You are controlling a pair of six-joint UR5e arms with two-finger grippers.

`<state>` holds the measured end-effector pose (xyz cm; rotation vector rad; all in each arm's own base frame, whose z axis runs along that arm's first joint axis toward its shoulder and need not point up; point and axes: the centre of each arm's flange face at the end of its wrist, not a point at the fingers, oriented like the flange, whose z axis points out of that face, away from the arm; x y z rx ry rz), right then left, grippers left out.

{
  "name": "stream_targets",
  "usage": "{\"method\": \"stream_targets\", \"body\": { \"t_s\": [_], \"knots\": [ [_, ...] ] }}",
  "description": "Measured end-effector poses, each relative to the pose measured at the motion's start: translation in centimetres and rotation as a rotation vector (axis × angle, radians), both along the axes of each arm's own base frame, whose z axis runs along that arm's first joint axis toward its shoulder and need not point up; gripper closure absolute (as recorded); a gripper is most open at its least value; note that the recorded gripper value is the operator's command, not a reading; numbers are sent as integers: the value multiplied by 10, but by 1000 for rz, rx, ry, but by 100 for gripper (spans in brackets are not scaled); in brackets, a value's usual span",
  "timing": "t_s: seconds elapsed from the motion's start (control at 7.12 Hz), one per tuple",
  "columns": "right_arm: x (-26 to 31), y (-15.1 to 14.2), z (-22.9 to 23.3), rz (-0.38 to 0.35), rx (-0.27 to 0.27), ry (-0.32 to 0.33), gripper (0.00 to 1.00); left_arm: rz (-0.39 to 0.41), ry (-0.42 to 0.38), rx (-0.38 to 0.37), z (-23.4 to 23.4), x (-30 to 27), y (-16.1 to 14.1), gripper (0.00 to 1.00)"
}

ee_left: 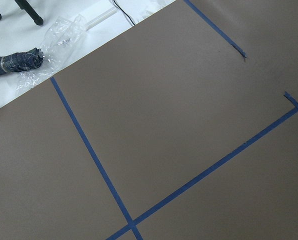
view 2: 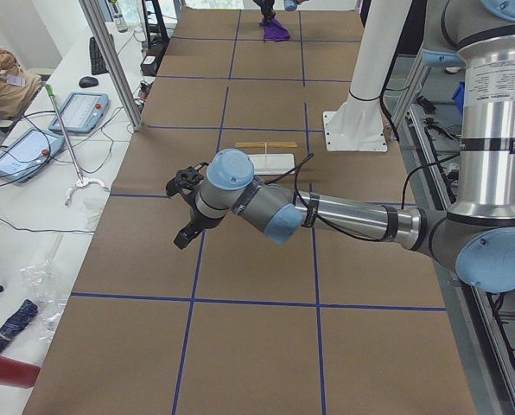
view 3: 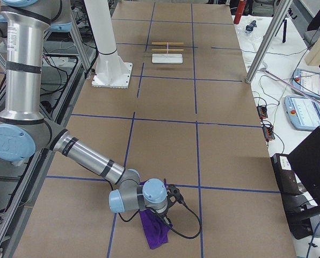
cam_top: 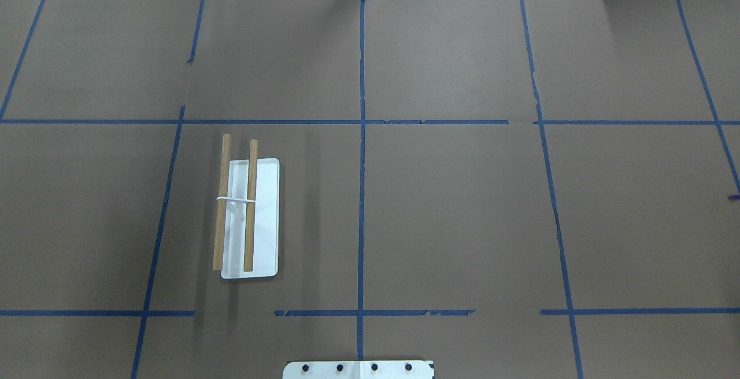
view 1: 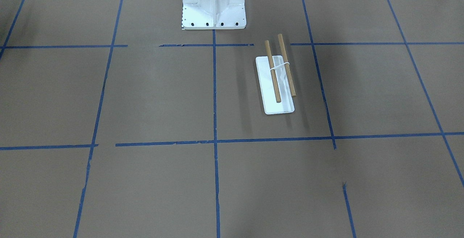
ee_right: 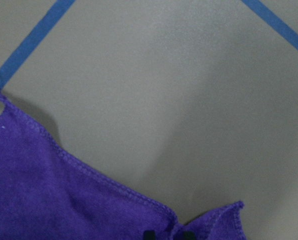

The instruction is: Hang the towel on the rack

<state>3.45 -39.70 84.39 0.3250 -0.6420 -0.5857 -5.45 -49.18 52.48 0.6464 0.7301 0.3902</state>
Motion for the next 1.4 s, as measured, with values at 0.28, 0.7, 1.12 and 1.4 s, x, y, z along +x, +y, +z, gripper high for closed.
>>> {"method": "stream_targets", "body": {
  "t_s": [0.28,0.7,1.12,1.4],
  "knots": [
    [-3,-1,-21,-10,30,-51,100,1,1,4,-2,0,-1,0],
    [3,-18,-73,12,94,-107,100,2,1,29,-13,0,-3,0],
    [6,-54,-230,79,55,-120,100,17,15,108,-43,21,-10,0],
    [-36,-59,-324,195,-11,-197,100,-39,100,6,-81,66,-30,0]
  ]
}}
